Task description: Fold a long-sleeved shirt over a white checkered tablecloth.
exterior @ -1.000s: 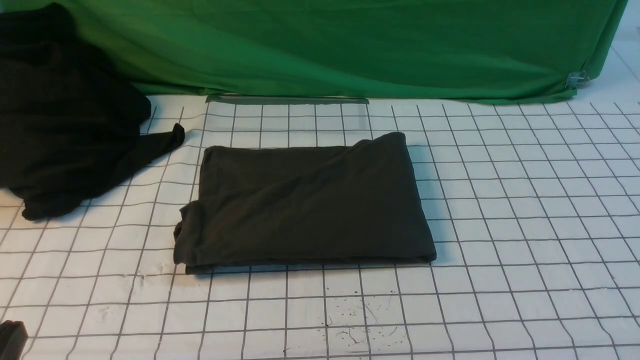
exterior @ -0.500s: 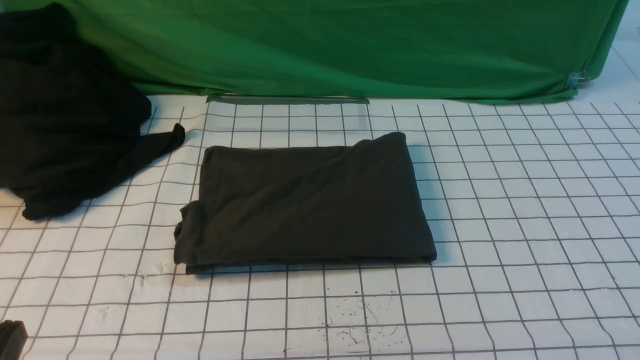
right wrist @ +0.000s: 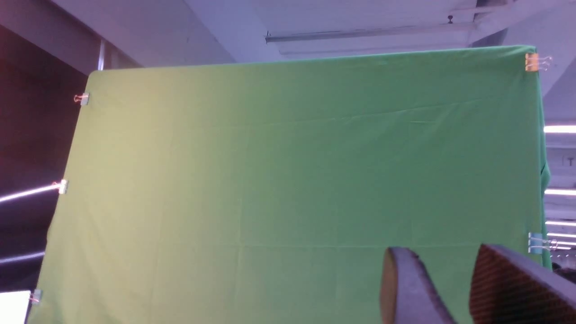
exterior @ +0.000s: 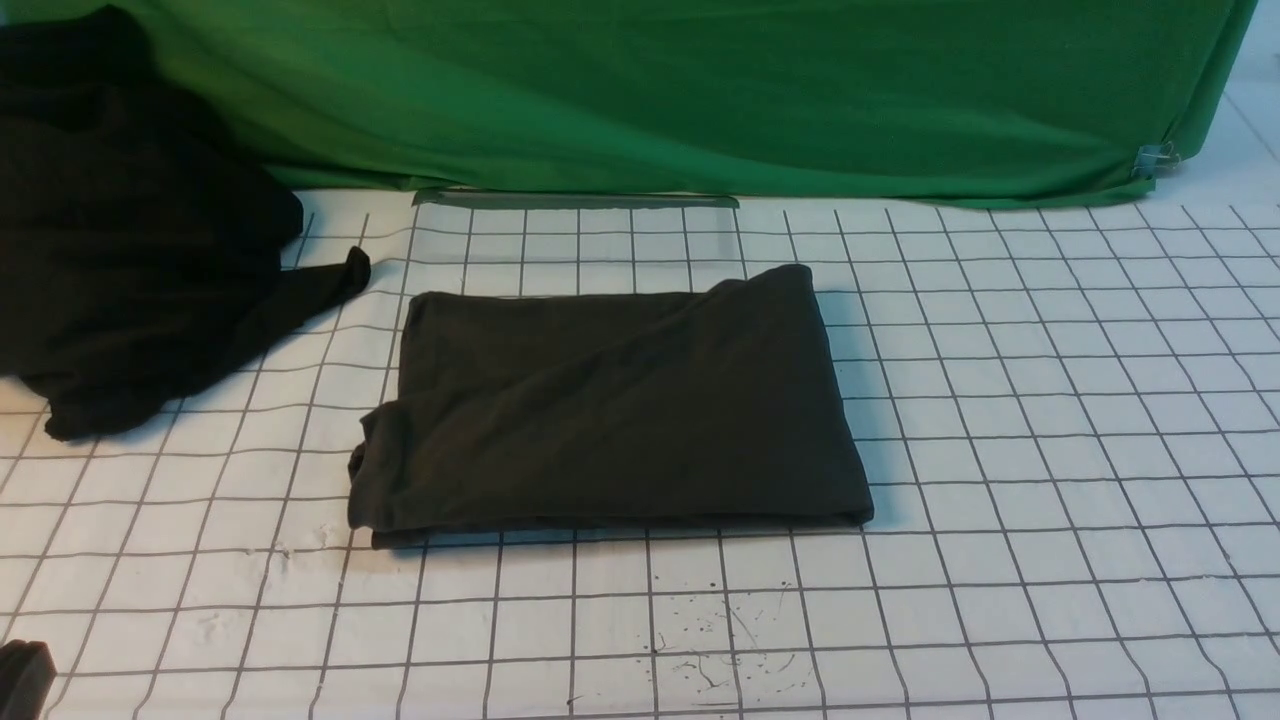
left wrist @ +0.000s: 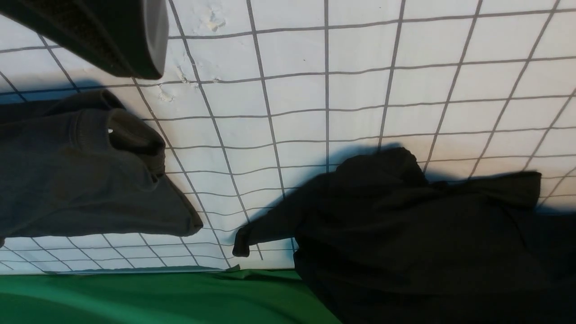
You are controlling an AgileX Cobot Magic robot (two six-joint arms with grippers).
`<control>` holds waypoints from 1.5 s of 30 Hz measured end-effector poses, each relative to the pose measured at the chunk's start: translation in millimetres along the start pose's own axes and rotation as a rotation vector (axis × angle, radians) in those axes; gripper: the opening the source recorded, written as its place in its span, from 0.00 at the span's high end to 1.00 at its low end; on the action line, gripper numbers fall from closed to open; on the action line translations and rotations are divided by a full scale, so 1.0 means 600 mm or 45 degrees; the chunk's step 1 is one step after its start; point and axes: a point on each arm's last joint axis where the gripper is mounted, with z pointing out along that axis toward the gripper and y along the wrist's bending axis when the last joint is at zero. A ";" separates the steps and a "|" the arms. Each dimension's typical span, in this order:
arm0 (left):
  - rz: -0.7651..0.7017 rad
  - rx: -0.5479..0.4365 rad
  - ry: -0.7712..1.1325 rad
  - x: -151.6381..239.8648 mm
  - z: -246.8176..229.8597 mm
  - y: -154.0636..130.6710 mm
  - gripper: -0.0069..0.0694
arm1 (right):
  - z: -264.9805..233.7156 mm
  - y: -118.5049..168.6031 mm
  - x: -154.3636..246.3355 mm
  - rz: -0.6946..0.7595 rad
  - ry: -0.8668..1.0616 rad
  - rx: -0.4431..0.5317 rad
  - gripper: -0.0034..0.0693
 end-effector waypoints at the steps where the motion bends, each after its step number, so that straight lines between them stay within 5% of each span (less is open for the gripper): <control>1: 0.001 0.000 0.000 0.000 0.000 0.000 0.91 | 0.000 0.000 0.000 -0.003 0.000 0.000 0.64; 7: -0.002 -0.001 0.000 0.000 0.000 0.000 0.91 | 0.000 0.001 0.003 -0.037 0.024 -0.011 0.63; 21: -0.001 -0.001 0.000 0.000 0.000 0.000 0.91 | -0.016 0.008 0.071 -0.124 0.576 -0.091 0.62; 32: -0.001 -0.001 0.000 0.000 0.000 0.000 0.91 | -0.099 -0.019 0.255 -0.285 1.089 0.294 0.62; 45: -0.001 -0.001 0.000 0.000 0.000 0.000 0.91 | -0.100 -0.021 0.257 -0.293 1.091 0.326 0.62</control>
